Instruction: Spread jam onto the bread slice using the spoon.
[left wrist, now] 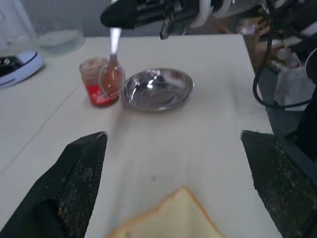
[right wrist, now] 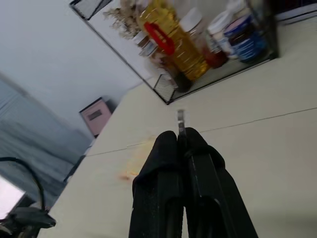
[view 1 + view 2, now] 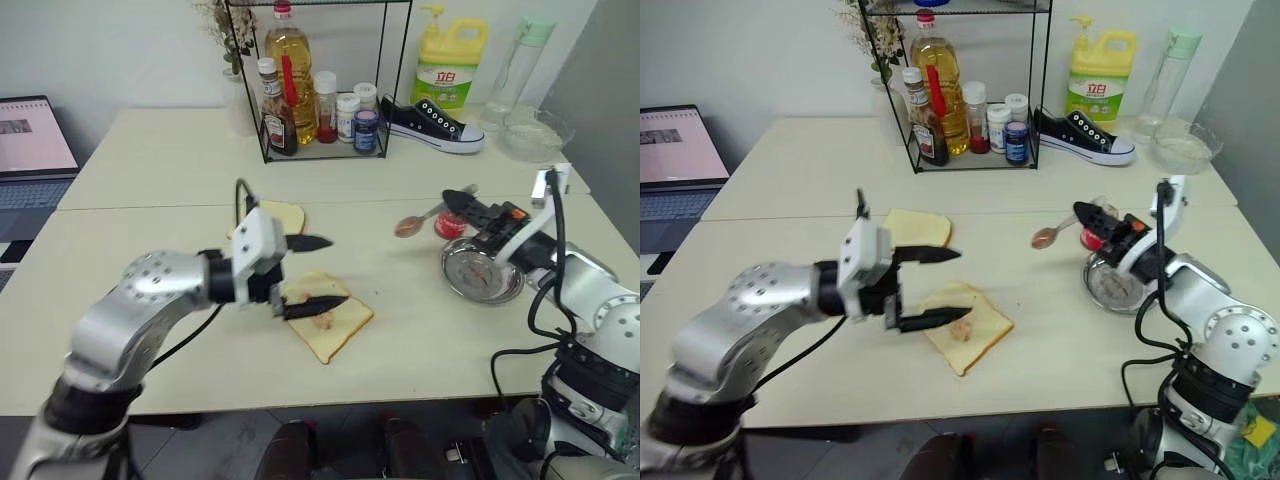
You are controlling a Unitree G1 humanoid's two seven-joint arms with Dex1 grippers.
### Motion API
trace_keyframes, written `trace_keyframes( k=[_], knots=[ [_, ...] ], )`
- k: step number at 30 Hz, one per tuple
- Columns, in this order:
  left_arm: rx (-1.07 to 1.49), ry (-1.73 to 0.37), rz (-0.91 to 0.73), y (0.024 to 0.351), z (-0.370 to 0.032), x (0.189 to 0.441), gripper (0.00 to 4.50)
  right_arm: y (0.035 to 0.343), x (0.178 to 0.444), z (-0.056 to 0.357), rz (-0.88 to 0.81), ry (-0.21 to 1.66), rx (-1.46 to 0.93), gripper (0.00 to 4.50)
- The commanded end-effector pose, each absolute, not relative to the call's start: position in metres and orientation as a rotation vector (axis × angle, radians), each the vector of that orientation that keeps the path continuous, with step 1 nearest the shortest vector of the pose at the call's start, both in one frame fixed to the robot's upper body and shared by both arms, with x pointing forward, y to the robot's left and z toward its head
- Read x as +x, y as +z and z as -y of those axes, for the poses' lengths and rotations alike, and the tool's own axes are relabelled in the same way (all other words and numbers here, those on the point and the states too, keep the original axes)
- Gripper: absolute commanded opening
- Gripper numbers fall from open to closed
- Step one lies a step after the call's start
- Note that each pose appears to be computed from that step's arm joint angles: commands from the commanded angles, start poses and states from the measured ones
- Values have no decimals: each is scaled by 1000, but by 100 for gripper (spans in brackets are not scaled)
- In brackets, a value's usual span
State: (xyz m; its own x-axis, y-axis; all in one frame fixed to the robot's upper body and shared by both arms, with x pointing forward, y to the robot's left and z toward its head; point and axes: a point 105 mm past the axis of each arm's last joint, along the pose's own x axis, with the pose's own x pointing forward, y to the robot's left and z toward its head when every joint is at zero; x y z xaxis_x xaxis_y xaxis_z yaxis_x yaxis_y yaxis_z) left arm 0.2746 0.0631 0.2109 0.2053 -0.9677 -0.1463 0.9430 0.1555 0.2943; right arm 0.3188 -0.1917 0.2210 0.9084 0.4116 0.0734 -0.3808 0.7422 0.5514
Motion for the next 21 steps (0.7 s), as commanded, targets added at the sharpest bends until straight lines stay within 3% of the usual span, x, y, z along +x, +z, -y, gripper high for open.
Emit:
trace_keyframes(
  k=[1,10,21],
  knots=[
    [426,-1456,122,206,-37,282,450,225,308,238,26,231,557,4],
    [518,-1548,165,193,2,300,450,186,308,284,-44,34,568,4],
    [539,-1502,162,183,5,317,450,140,325,306,-116,-5,652,4]
  ],
)
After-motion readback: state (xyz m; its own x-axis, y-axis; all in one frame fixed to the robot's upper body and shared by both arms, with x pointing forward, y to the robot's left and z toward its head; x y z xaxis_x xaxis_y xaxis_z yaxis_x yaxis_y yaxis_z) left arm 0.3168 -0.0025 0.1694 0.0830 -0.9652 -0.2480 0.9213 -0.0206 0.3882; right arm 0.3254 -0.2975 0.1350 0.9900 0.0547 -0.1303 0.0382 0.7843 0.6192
